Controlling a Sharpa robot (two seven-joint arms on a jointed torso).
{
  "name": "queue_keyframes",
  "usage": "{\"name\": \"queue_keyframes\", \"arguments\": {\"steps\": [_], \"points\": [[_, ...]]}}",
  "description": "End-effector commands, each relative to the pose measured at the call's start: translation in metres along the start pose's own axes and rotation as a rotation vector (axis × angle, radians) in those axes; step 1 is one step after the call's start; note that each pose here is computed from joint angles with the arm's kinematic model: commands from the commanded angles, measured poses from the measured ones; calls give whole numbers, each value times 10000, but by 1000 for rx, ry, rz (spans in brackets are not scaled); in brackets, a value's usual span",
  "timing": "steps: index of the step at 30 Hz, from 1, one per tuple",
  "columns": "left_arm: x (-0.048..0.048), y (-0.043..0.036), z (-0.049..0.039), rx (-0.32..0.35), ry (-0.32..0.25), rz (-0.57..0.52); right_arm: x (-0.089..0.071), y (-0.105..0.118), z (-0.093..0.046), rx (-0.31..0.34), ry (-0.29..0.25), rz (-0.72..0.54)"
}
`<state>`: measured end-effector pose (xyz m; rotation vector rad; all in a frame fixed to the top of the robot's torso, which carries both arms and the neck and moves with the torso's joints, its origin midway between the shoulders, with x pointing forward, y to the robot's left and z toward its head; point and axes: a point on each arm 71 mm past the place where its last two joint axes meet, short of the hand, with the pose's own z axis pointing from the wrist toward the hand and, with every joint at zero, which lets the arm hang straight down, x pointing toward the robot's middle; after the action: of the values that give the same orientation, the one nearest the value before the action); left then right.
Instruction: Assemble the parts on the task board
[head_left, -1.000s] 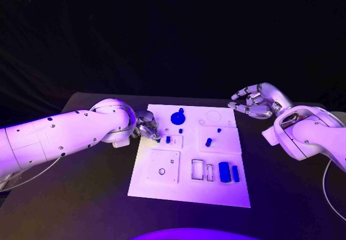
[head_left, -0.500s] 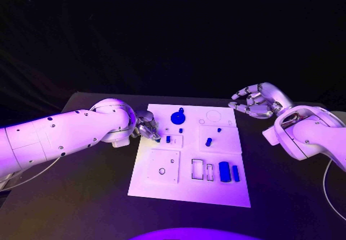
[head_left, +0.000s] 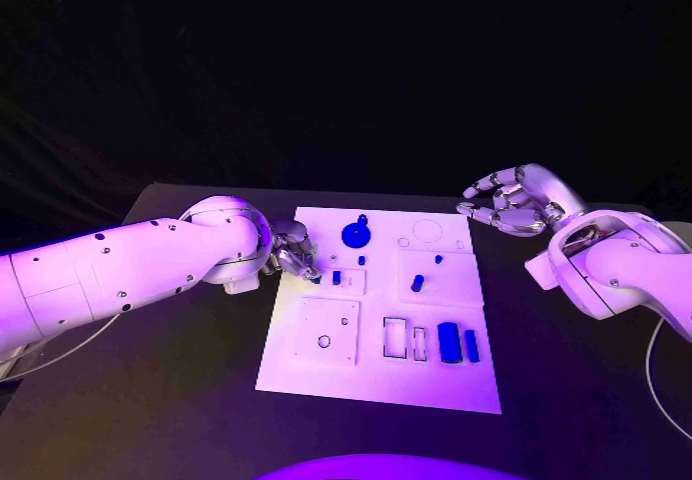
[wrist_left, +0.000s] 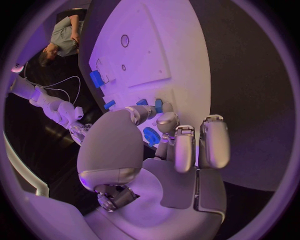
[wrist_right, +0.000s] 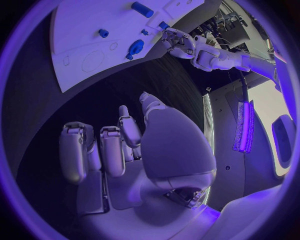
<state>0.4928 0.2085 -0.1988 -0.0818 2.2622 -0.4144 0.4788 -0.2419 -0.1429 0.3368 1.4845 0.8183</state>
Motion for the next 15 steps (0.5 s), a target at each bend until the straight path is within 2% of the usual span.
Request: {"name": "queue_keyframes", "arguments": {"steps": [1,15], "points": [[43,-14,4,-2,35,10,8,8,-2,-12,6,-8],[36,-23,21,-5,33,-14,7,5,-4,-11,6,-9]]}}
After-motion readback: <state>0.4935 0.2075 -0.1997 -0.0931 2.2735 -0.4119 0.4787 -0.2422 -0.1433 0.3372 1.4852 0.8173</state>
